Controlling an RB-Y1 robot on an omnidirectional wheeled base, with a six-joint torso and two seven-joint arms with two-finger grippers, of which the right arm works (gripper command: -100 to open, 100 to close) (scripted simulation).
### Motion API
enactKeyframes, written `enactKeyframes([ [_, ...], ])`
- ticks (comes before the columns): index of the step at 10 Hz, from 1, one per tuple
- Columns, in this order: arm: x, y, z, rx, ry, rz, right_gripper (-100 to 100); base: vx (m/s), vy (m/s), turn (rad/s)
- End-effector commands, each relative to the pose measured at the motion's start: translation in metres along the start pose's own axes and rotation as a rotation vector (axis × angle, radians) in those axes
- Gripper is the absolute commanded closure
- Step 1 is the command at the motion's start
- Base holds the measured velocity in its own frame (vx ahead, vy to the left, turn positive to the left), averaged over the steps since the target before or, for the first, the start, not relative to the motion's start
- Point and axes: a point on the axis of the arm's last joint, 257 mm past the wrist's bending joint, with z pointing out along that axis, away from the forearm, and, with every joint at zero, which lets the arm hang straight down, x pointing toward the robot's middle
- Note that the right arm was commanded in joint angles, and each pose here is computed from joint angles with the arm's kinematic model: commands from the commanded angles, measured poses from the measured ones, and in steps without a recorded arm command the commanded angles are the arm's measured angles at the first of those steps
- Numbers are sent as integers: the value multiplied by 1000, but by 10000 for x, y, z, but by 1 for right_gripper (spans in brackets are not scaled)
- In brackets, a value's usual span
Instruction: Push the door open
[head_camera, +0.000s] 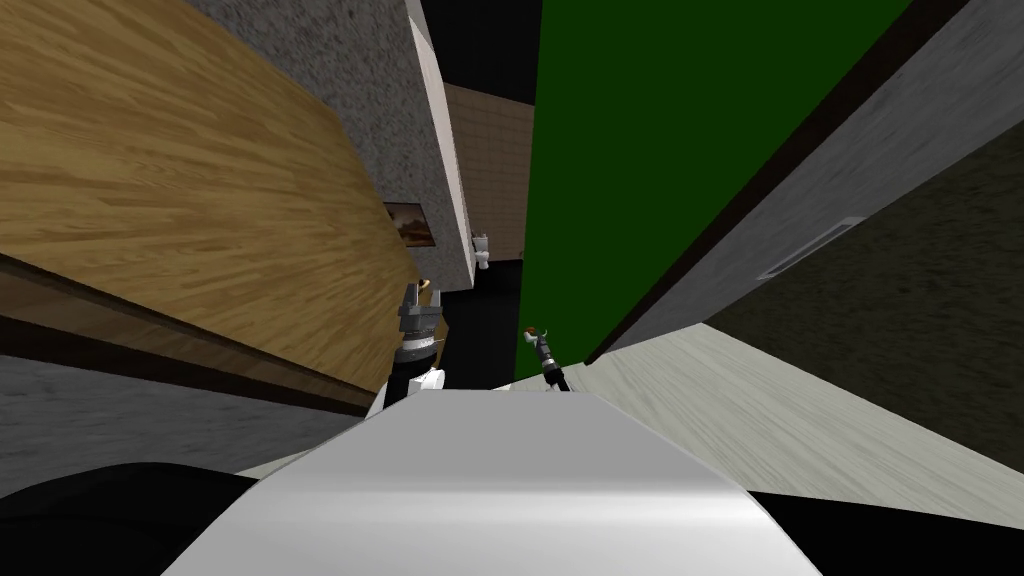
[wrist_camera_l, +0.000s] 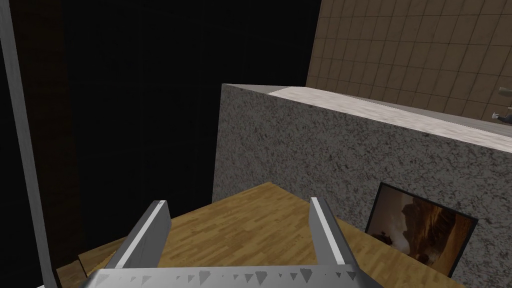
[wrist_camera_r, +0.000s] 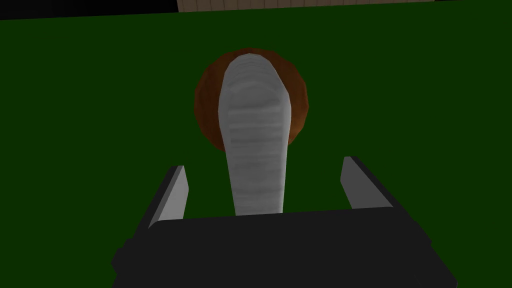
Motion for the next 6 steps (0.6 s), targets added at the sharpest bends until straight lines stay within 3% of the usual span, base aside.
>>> enactKeyframes([
  [1, 0, 0, 0, 0, 0, 0, -100, 79, 5, 5],
  [2, 0, 0, 0, 0, 0, 0, 100, -11, 0, -3],
  [6, 0, 0, 0, 0, 0, 0, 100, -17, -3, -1],
])
